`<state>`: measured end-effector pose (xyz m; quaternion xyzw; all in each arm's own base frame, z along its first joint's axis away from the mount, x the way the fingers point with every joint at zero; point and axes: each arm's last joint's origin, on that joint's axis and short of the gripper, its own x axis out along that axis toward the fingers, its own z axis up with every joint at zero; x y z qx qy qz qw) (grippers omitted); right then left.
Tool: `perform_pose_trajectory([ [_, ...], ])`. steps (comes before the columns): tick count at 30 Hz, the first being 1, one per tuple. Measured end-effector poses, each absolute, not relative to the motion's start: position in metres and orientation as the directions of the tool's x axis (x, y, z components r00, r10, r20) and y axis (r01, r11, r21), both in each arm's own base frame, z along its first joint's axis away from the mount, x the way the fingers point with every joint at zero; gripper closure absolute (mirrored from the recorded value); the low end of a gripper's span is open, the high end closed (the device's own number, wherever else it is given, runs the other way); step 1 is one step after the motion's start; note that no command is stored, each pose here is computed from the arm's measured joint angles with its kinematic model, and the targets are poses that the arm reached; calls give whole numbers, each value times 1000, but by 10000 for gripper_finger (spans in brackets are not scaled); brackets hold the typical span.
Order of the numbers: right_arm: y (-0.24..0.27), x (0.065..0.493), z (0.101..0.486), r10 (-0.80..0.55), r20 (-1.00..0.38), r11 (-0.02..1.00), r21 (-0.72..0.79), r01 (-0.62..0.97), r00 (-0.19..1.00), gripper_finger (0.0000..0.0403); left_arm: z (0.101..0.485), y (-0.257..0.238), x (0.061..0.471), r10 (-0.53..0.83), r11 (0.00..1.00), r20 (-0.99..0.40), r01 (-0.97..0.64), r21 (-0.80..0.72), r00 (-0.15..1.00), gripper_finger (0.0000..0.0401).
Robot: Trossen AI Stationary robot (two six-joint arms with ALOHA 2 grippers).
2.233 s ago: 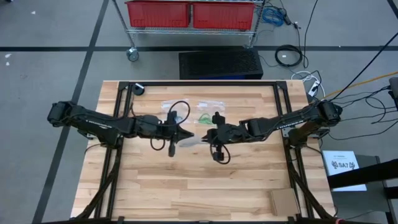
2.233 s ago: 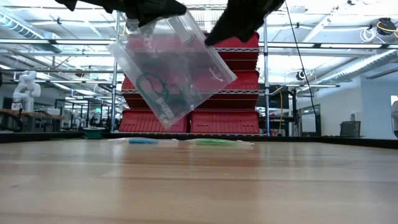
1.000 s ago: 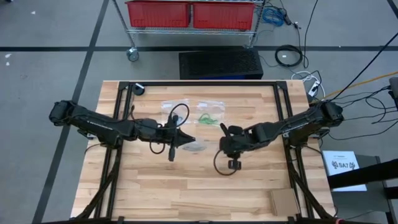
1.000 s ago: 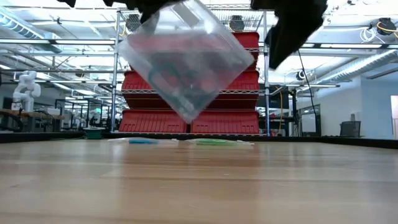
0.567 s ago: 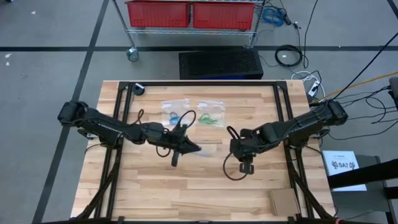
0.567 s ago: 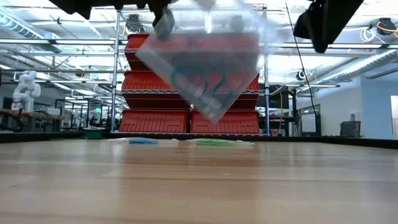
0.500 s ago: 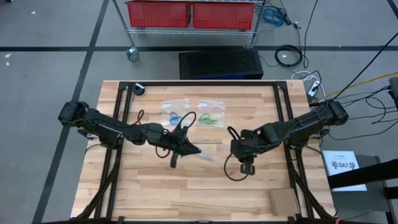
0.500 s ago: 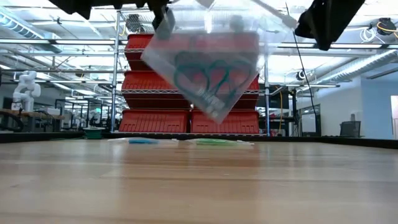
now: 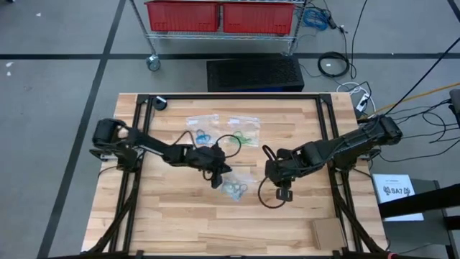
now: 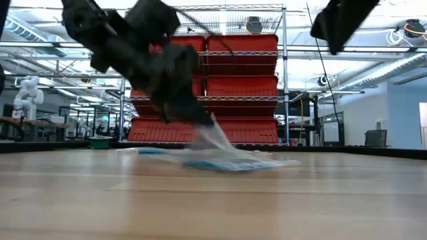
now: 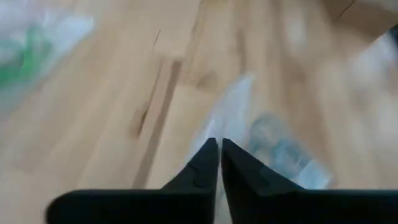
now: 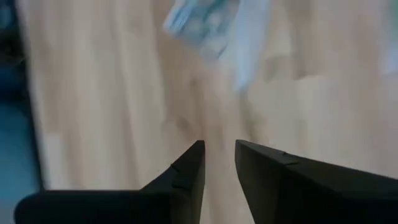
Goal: Sort rubber bands
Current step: Move the transparent zip bags aligned to the other transparent zip bag
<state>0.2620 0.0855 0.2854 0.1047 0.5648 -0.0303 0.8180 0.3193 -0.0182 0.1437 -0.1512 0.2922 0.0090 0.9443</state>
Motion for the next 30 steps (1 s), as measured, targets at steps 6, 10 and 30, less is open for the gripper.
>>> perform_pose_trajectory([
  [6,79,281,274,-48,-897,977,49,206,439,324,137,-8,322,-113,942,-566,-94,-323,817,301],
  [10,77,291,252,-55,-869,981,44,188,492,334,166,-1,323,-109,948,-480,-54,-313,870,258],
  [30,80,310,146,22,-790,971,163,176,613,402,201,28,281,51,976,-626,-172,-134,778,293],
])
